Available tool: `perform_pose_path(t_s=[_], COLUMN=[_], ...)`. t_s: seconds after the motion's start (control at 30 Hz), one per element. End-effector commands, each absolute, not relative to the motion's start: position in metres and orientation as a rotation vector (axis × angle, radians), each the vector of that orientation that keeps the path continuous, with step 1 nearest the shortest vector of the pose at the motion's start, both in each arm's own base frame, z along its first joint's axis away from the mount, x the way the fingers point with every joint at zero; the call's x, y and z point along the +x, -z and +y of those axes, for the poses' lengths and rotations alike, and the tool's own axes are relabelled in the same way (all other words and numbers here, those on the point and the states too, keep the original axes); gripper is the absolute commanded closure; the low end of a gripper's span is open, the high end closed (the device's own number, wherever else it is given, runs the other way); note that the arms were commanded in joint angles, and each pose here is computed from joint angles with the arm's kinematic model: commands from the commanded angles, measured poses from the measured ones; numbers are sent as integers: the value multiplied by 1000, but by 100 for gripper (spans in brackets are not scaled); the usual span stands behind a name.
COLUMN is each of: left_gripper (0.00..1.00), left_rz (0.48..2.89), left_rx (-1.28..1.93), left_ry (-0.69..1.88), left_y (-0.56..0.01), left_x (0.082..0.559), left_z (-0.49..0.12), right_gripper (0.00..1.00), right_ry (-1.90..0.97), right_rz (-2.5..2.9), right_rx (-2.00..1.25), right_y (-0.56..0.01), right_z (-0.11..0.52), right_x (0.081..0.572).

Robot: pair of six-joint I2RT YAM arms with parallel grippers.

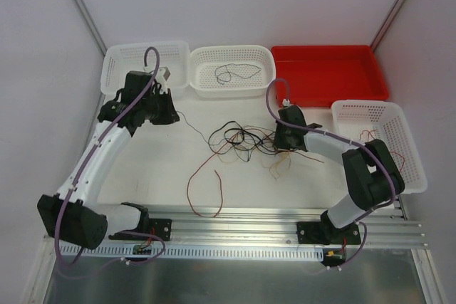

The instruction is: Untangle the cables

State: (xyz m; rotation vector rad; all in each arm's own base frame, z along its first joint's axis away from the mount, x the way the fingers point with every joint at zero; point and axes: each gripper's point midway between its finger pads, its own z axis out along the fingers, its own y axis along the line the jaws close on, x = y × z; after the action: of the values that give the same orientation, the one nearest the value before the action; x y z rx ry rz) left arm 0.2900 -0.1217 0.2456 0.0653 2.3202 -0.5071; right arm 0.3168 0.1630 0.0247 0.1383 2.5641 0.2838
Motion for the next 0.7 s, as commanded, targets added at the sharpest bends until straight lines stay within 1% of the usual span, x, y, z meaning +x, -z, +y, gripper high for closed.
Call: perform_pose_path(t_s=[0.0,0.17,0.2,0.3,0.37,0.43,0.47,0.53,0.67], left_gripper=[98,98,100,100,100,100,100,100,100], left_rz=[2383,2467,2481,2491,2482,2434,2391,2309,2088], left_rx=[54,8,-1,-68,-162,-245,-330,-401,-536], left_ry=[563,504,484,355,207,113,-5,-85,-188], left_y=[-213,-183,-177,-166,-161,-175,-183,-208,-281], left_x=[310,324,324,319,317,309,309,299,284], left_z=[-134,-131,-128,-109,-78,-50,-21,6,56], right_gripper=[87,86,87,90,92,94,95,95,94], right_ry=[-354,-328,-327,-320,-294,-258,-248,-218,-182], right_rz=[2550,2541,2528,2521,2504,2493,2492,2499,2514], right_rx=[89,-20,-50,-68,-62,-63,-65,-71,-57], right_y=[-44,-57,-63,-68,-73,-76,-76,-74,-68], right_z=[171,176,176,175,168,162,159,154,145], right_x=[310,300,299,294,293,292,292,290,286])
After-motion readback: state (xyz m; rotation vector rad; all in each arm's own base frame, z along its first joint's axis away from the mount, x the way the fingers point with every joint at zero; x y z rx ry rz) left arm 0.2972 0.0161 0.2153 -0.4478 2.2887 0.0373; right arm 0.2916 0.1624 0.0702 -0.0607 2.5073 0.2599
